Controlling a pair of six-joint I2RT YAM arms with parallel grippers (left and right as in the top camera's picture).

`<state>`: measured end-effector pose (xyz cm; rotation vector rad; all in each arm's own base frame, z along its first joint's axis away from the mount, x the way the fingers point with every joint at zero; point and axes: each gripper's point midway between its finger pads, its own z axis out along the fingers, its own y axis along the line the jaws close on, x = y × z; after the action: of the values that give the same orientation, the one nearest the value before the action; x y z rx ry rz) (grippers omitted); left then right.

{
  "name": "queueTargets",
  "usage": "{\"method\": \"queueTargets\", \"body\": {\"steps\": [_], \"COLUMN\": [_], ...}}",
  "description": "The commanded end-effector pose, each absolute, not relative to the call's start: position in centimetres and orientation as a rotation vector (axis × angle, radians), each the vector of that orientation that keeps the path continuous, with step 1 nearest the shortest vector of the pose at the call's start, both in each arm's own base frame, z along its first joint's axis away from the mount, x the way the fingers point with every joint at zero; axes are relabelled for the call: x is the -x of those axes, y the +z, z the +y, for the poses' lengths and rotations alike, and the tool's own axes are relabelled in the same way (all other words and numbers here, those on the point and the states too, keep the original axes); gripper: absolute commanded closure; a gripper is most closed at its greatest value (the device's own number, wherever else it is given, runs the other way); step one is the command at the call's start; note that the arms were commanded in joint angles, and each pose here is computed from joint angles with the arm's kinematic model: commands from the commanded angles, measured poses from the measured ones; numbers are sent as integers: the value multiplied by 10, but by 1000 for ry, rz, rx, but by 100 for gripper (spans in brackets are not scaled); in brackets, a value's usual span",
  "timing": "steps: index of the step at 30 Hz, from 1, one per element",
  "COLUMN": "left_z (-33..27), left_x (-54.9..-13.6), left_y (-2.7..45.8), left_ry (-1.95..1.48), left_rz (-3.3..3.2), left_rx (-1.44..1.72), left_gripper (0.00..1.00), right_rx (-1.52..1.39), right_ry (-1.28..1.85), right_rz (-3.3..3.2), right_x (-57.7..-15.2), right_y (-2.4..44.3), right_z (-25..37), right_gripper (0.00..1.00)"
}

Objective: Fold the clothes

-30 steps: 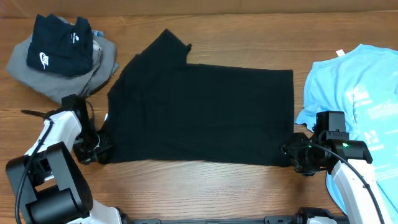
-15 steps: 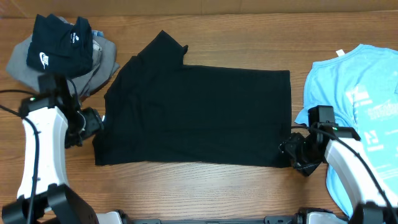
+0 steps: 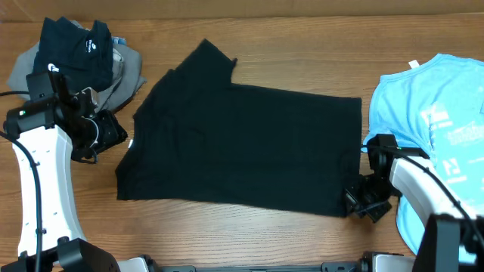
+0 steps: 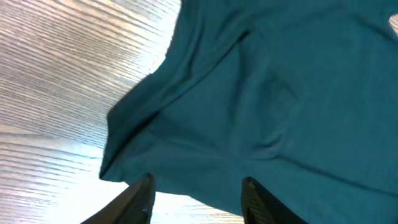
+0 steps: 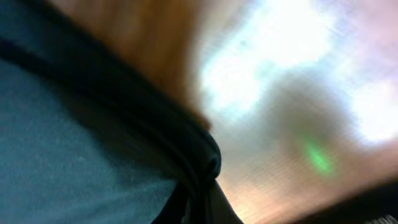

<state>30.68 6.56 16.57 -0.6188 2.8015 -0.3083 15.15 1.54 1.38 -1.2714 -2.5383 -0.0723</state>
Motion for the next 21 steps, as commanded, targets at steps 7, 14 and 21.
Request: {"method": "queueTargets", "body": {"steps": [7,14,21], "left_z": [36,-19,-59], "left_x": [-334,-391,-459], "left_y": [187,205,187], "left_ry": [-306,-279,-305], "left_rz": [2739,2548,2545], "left_rx": [270,-84,-245], "left_gripper": [34,25,26], "right_rx": [1420,1249,1033], "right_ry": [-117,-335,-698], "right_rz": [-2728,-3119,-3338], "right_x": [-169,-239,-289], "right_y": [57,119,170], "right_z": [3,1,24], "right_gripper": [37,24,26]}}
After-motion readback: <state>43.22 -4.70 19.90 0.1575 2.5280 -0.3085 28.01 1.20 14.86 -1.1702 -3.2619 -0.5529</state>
